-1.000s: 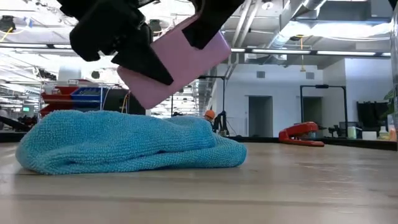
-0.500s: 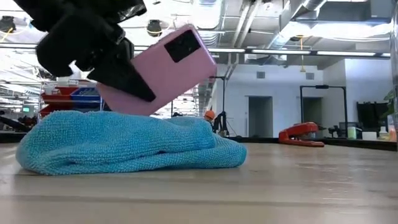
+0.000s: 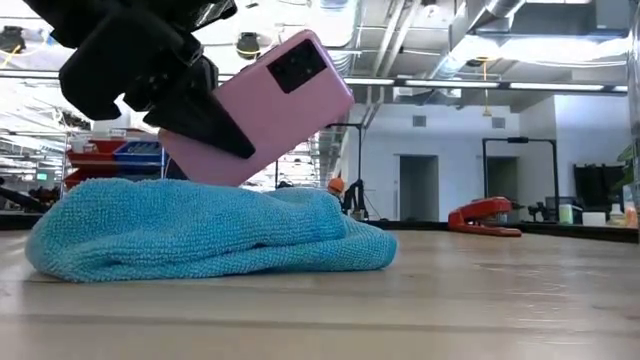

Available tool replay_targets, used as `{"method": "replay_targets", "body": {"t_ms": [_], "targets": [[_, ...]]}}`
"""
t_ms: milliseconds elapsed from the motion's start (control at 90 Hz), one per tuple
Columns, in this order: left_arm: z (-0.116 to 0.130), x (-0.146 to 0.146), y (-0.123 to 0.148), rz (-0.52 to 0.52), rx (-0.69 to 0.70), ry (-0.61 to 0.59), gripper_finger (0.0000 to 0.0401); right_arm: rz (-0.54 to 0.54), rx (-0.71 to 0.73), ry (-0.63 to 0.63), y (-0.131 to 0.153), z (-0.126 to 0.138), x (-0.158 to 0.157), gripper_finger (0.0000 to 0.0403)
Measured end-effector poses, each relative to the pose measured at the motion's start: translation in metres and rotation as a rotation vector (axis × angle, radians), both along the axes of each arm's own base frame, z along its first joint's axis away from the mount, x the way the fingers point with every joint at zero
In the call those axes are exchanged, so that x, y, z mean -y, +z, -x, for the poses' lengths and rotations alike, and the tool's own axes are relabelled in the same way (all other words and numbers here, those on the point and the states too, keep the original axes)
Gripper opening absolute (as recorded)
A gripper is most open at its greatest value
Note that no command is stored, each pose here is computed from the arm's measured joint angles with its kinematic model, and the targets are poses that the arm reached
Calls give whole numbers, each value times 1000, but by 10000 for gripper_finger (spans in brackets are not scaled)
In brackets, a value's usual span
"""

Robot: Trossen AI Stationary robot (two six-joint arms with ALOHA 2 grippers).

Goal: Apply microfiber cloth
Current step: Spray the back of the cellphone with the spray cleaning bottle

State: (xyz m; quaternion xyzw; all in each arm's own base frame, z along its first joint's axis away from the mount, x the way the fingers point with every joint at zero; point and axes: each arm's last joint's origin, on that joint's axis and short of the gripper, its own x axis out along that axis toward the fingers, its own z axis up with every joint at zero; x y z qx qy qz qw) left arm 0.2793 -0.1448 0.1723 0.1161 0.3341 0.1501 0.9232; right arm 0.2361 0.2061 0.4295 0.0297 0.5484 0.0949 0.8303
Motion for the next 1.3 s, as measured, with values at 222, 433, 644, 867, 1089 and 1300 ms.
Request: {"method": "replay_targets", "body": {"t_ms": [222, 433, 644, 867, 1089, 1300], "targets": [[-1, 0, 1, 8, 14, 1, 8, 136, 17, 114, -18, 18, -26, 246], [-5, 3, 4, 27, 40, -42, 9, 283, -18, 169, -43, 7, -22, 244], [-5, 3, 4, 24, 39, -47, 9, 287, -22, 129, -43, -4, -7, 244], [-5, 3, 4, 24, 38, -47, 9, 251, -51, 166, -41, -6, -3, 244], [-4, 5, 4, 31, 31, -61, 9, 246, -75, 196, -43, -2, 5, 237], [-2, 7, 4, 31, 29, -70, 9, 245, -176, 186, -61, 14, 19, 215]]}}
